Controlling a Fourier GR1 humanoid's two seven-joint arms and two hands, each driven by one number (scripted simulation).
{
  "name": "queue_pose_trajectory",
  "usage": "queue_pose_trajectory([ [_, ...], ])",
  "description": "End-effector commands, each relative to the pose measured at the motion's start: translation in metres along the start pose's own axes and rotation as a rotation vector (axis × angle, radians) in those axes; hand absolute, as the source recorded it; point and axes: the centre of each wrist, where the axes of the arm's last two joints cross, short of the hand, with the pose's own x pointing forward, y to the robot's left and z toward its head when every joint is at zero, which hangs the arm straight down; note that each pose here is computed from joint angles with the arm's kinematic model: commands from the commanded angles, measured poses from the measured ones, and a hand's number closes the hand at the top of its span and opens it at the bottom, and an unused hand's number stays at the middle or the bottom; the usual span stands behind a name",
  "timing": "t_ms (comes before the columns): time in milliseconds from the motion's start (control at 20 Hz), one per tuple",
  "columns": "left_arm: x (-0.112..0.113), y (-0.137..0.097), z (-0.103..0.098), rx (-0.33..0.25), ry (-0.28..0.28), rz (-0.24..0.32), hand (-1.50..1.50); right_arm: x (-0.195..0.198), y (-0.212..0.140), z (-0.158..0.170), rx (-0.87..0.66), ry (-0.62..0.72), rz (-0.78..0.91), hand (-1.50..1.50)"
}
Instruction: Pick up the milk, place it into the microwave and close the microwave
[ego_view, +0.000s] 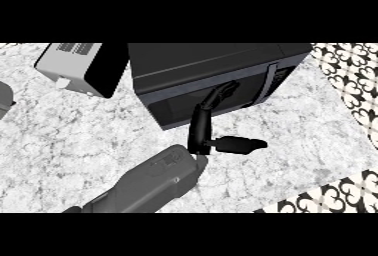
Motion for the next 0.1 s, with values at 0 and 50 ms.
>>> queue_pose_trajectory([
  [0,0.0037,0.0056,-0.0236,0.066,0.001,-0.023,-1.5,0.0003,-0.0093,-0.0033,0.012,0.01,-0.026,-1.5],
  [50,0.0024,0.007,-0.0239,0.078,0.002,-0.026,-1.5,-0.001,-0.0101,-0.0024,0.003,0.007,-0.037,-1.5],
])
